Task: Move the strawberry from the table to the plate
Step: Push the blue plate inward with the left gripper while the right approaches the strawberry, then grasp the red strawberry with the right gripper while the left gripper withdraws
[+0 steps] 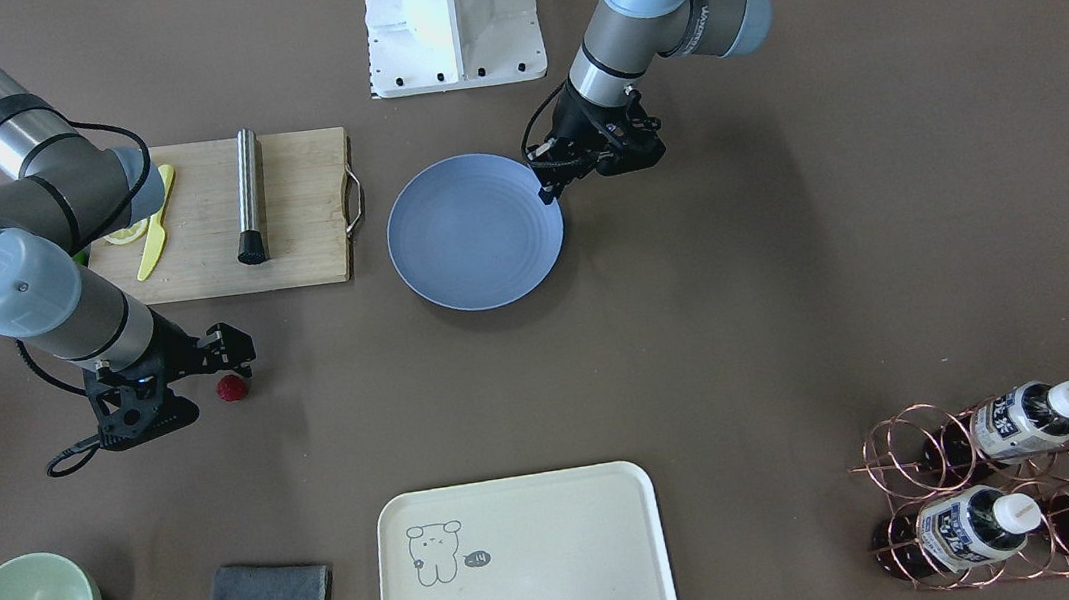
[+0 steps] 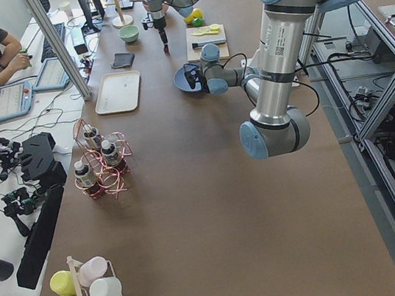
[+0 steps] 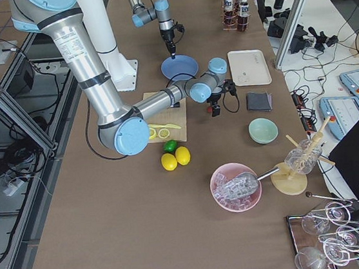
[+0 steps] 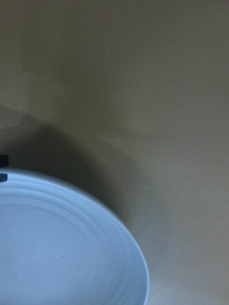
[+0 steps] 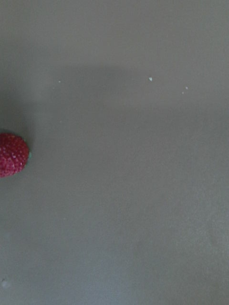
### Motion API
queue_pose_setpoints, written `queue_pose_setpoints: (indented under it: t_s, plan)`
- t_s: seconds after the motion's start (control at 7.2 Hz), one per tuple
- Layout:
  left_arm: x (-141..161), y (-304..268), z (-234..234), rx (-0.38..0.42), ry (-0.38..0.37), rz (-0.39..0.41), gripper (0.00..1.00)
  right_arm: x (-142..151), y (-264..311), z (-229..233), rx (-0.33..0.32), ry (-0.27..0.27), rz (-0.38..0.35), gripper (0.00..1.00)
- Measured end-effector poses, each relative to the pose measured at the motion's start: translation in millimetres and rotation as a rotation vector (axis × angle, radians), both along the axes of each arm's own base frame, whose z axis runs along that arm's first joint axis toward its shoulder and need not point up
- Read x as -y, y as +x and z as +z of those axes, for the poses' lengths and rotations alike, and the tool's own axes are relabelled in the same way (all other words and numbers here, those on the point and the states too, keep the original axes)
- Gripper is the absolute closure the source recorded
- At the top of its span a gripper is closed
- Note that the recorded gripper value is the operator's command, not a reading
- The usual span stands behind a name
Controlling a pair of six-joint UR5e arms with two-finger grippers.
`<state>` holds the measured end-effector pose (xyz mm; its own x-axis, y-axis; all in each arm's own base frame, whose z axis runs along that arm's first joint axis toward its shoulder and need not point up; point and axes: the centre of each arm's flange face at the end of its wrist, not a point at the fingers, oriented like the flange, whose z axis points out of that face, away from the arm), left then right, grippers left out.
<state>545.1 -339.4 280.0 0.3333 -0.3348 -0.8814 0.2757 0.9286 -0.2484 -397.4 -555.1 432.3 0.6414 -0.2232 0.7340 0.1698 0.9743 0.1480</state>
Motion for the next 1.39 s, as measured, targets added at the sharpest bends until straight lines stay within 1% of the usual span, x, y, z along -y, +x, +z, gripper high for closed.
queue_pose_setpoints:
  t_s: [0.14,0.28,0.42,0.56,0.69,0.83,0.97,1.11,1.25,1.39]
  plan:
    - [-1,0,0,-0.001,-0.002,-0.001,1.00,-2,-7,0,-0.002,0.003,-0.008,0.28]
    - [-1,1,-1,-0.001,-0.003,-0.001,1.00,-4,-11,1,-0.008,0.005,-0.011,0.68]
    - [-2,1,-1,-0.003,-0.003,-0.001,0.33,-4,-15,1,-0.013,0.007,-0.013,1.00]
    - [-2,1,-3,-0.005,-0.002,0.000,0.24,-4,-16,1,-0.015,0.009,-0.012,1.00]
    - [-2,2,-4,-0.007,0.000,0.001,0.20,-3,-16,0,-0.014,0.010,-0.011,1.00]
    - [-1,1,-5,-0.008,0.000,0.003,0.20,0,-14,-7,-0.007,0.015,-0.006,1.00]
    - [0,-2,-6,-0.011,0.003,0.004,0.20,7,-11,-22,0.013,0.021,-0.001,1.00]
    - [9,-13,-6,-0.013,0.007,0.007,0.18,13,-9,-45,0.045,0.016,0.011,1.00]
    - [35,-36,-4,-0.007,0.015,0.019,0.18,17,-12,-75,0.083,-0.004,0.037,1.00]
    - [69,-68,4,0.010,0.033,0.043,0.18,10,-23,-107,0.118,-0.031,0.063,1.00]
